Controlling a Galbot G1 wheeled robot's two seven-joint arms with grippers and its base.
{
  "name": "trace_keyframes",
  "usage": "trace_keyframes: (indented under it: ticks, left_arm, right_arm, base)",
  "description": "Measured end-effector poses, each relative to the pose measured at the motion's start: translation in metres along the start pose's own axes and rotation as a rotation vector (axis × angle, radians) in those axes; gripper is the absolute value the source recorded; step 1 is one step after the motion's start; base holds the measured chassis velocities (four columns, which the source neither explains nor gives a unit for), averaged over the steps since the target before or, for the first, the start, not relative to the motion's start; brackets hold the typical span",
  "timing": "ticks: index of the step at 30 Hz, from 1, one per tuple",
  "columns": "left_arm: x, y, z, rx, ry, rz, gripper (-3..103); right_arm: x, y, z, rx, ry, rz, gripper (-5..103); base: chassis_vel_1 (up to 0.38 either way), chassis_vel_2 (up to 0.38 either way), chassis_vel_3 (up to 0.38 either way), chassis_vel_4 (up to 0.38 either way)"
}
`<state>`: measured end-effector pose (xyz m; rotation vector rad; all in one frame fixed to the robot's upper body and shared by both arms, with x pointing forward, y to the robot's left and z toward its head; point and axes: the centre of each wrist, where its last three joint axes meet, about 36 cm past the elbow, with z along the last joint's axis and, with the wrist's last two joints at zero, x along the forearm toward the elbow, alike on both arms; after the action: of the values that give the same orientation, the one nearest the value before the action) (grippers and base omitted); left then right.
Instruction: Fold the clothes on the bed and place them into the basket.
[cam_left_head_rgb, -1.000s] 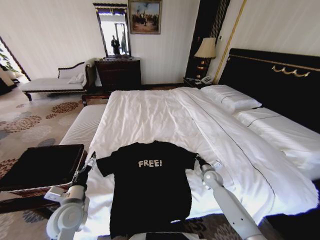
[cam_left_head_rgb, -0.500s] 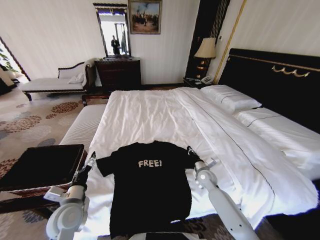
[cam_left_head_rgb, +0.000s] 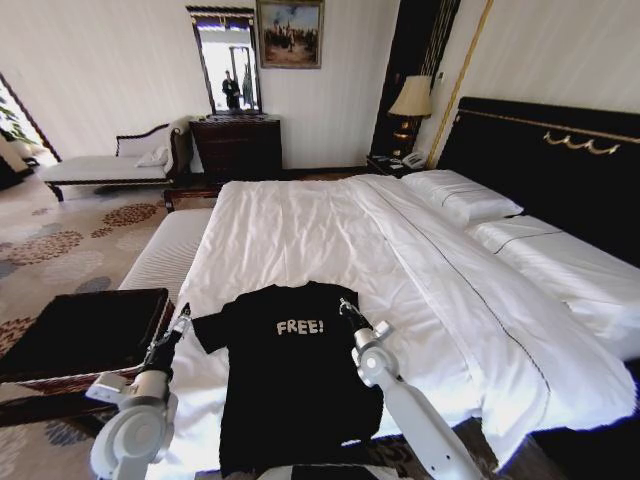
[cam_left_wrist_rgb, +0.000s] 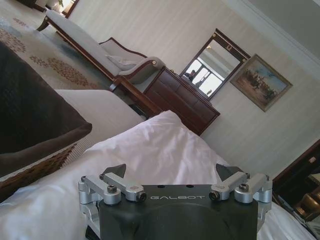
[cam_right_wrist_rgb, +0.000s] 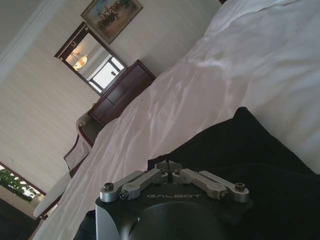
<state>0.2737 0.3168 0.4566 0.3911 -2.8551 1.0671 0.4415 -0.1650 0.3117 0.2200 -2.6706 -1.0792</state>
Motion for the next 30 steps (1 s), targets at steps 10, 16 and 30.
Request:
trace_keyframes:
  ticks: [10, 16, 30]
  left_arm:
    - [-0.004, 0.003, 0.003, 0.006, 0.007, -0.008, 100]
    - [-0.007, 0.006, 0.006, 0.011, 0.012, -0.016, 100]
    - [-0.036, 0.039, 0.025, 0.165, 0.114, -0.094, 100]
  right_arm:
    - [-0.007, 0.009, 0.020, 0.015, 0.024, -0.012, 0]
    - [0.003, 0.013, 0.010, 0.013, -0.027, -0.081, 21]
    - [0.020, -0.007, -0.050, -0.046, -0.228, -0.030, 65]
  base:
    - [0.000, 0.000, 0.000, 0.000]
    - [0.000, 0.000, 0.000, 0.000]
    - [0.000, 0.000, 0.000, 0.000]
